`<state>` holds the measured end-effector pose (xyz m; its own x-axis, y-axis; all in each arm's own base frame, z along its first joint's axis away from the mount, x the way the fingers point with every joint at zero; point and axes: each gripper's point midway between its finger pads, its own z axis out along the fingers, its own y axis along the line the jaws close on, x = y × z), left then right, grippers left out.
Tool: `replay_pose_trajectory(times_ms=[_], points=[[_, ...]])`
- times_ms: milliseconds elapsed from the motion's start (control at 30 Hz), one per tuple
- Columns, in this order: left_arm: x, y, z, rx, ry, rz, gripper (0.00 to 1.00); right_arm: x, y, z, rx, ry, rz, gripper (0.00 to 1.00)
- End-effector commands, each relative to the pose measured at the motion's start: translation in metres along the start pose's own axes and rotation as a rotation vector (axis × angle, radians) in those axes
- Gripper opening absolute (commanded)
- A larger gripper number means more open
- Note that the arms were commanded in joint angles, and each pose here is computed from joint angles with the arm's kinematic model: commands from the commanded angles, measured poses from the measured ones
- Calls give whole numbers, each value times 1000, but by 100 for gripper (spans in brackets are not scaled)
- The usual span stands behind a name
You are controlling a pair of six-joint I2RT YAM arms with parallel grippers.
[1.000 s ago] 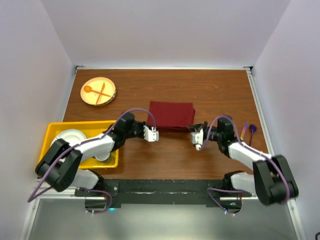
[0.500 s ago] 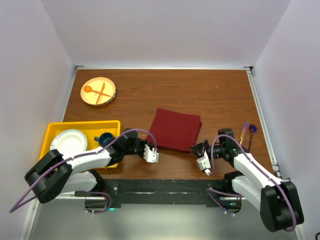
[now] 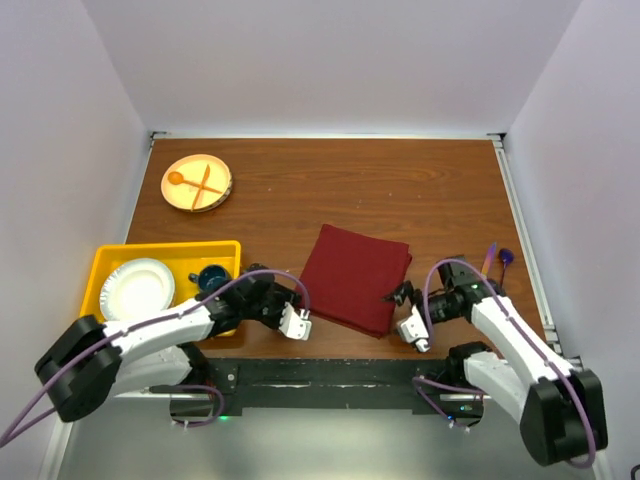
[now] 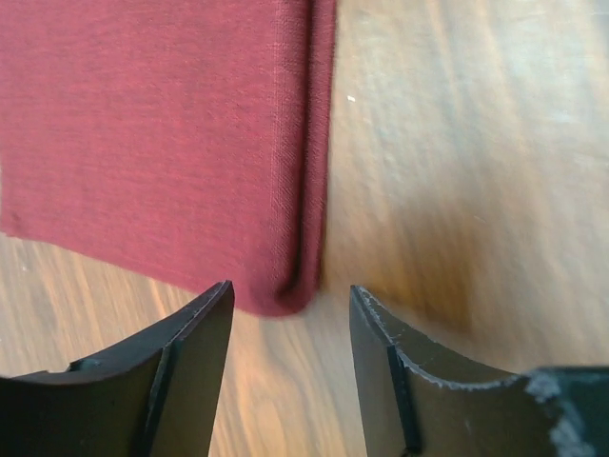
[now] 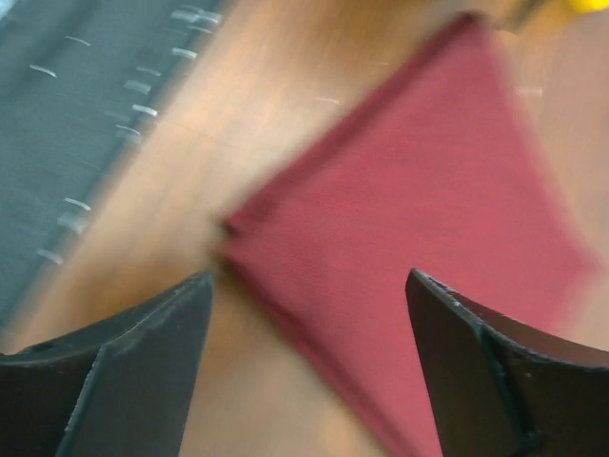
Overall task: Fold the napkin into a case and place the utensils inside
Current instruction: Turn over the upper triangle folded napkin at the center of the board, then smooth out the lower triangle-folded napkin at the center of the board.
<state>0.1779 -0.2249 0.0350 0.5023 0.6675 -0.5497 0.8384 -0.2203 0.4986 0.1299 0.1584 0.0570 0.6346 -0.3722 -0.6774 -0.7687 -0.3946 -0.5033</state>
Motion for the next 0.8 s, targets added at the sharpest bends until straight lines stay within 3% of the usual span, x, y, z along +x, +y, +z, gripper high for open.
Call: replay_pose_trajectory(times_ms=[0, 133, 167, 233, 267, 367, 400, 467, 500, 533, 767], points=[[-33, 15, -28, 6, -74, -9, 57, -25, -54, -42, 85, 118, -152, 88], [-52, 43, -26, -23, -96, -143, 56, -17, -115, -82, 362, 256, 180, 85], [-48, 41, -13, 11, -74, -217, 56, -7, -125, -84, 417, 260, 360, 82], [-52, 57, -4, -10, -76, -266, 55, 11, -149, -103, 528, 346, 548, 79], [-48, 64, 6, -31, -63, -298, 53, 26, -146, -95, 524, 349, 757, 75], [-43, 76, 22, -75, -62, -323, 50, 51, -161, -104, 625, 425, 1093, 70], [-42, 77, 25, -69, -55, -329, 49, 67, -165, -97, 605, 444, 1191, 62], [-36, 83, 36, -85, -39, -339, 46, 80, -164, -88, 612, 446, 1357, 56], [-33, 85, 39, -90, -27, -343, 45, 91, -164, -81, 604, 456, 1407, 47], [-29, 84, 40, -88, -15, -347, 44, 99, -163, -78, 607, 465, 1442, 45], [14, 75, 44, -70, 71, -426, 32, 146, -160, -40, 551, 468, 1623, 36]])
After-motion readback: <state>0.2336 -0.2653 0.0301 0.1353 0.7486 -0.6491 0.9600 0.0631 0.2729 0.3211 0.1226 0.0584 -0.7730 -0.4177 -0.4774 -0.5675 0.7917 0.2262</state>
